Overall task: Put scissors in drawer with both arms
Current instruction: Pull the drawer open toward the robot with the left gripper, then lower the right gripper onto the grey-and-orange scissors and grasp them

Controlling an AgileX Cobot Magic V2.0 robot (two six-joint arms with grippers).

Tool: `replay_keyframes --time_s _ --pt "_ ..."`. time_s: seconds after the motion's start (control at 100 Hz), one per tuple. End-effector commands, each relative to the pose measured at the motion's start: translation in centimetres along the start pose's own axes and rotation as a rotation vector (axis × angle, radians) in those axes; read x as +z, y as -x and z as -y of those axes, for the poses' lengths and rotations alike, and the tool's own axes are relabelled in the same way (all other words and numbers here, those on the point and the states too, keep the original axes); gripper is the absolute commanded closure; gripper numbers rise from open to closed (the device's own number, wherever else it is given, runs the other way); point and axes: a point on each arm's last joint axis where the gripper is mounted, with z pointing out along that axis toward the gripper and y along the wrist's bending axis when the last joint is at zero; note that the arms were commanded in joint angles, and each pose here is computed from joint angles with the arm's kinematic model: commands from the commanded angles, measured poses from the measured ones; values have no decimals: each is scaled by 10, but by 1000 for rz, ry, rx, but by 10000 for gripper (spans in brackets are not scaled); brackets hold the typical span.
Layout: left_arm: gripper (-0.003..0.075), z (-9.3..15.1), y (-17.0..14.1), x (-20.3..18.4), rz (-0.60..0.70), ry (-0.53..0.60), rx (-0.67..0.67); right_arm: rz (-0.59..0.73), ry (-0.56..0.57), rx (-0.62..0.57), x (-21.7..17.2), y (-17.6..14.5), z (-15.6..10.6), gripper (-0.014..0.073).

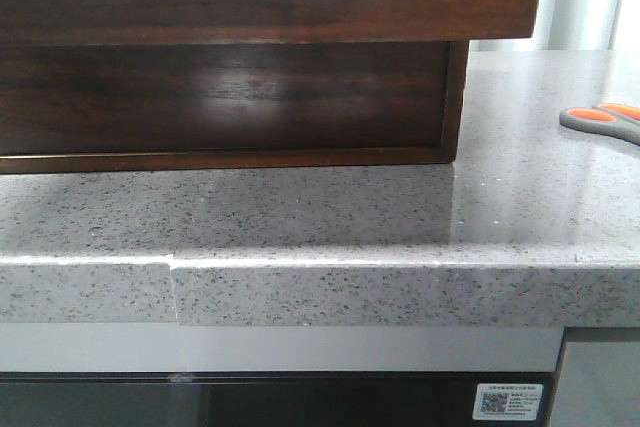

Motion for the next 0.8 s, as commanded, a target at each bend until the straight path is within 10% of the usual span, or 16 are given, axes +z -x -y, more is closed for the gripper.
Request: replay_keyframes --time_s 0.0,0.79 --pt "259 -2 17 7 47 -20 20 44 -3 -19 -5 17 1 250" --pt "259 -7 40 28 114 -41 36 -155 91 6 41 58 12 292"
